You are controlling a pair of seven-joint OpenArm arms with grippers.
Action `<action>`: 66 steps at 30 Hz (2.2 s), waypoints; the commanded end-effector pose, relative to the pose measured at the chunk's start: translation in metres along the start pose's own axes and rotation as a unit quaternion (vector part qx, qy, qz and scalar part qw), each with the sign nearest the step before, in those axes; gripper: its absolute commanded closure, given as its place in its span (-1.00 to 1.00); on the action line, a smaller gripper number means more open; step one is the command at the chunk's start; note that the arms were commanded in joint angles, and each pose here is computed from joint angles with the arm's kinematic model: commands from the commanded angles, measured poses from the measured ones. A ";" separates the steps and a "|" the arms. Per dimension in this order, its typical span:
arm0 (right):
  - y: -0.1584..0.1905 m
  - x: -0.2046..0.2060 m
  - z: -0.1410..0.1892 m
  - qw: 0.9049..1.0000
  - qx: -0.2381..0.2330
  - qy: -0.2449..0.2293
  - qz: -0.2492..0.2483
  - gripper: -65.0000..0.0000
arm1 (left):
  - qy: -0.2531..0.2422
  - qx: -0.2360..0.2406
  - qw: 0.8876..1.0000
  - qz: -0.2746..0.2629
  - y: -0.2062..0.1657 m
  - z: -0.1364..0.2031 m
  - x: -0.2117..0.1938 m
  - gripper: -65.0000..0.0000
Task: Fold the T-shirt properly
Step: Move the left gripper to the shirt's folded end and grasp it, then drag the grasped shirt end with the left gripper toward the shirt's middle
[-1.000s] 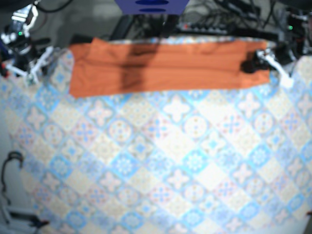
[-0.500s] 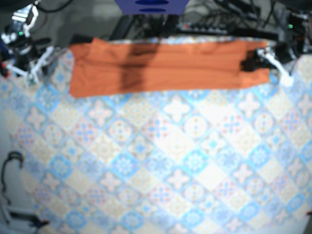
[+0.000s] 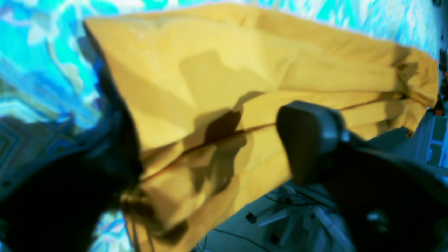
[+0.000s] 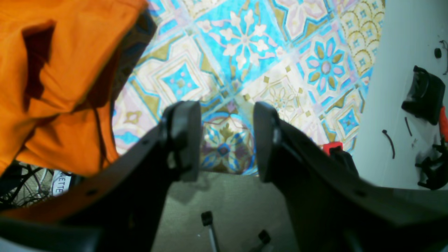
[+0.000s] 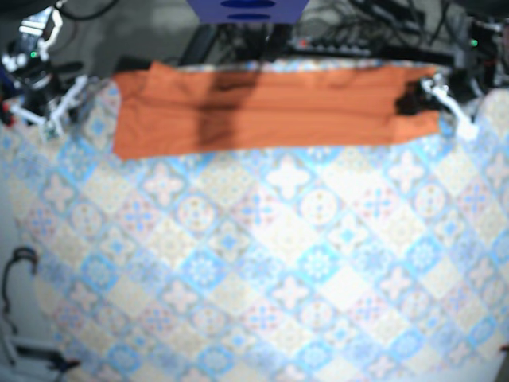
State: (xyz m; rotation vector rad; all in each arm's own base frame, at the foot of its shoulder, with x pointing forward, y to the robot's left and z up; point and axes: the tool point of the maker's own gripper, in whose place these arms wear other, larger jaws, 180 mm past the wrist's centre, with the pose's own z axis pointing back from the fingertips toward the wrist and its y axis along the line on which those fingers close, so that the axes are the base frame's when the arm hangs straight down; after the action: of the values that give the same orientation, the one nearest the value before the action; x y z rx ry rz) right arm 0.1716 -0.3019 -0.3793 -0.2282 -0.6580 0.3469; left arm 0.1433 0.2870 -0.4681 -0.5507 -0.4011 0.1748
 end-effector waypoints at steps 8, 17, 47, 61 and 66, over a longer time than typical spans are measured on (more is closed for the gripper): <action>-0.006 0.009 0.003 1.000 -0.006 -0.016 0.007 0.24 | 0.105 0.027 0.994 0.006 0.010 -0.001 -0.052 0.59; -0.006 0.009 0.003 1.000 -0.006 -0.016 0.007 0.24 | 0.094 0.026 0.995 0.001 0.008 -0.003 -0.040 1.00; -0.009 0.010 0.004 1.000 -0.011 -0.019 0.007 0.25 | 0.062 -0.003 0.992 -0.112 -0.041 -0.008 0.013 1.00; -0.023 0.008 0.010 0.999 -0.032 -0.018 0.002 0.25 | 0.071 -0.059 0.968 -0.234 -0.120 -0.038 0.041 1.00; -0.040 0.007 0.018 0.998 -0.057 -0.019 -0.004 0.25 | 0.086 -0.090 0.954 -0.272 -0.151 -0.058 0.046 1.00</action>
State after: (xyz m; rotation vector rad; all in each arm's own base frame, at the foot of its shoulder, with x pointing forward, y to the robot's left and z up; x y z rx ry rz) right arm 0.1685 -0.3308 -0.3607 -0.3079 -0.6813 0.2952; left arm 0.2091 0.1415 -0.4250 -0.6119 -0.3560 -0.4385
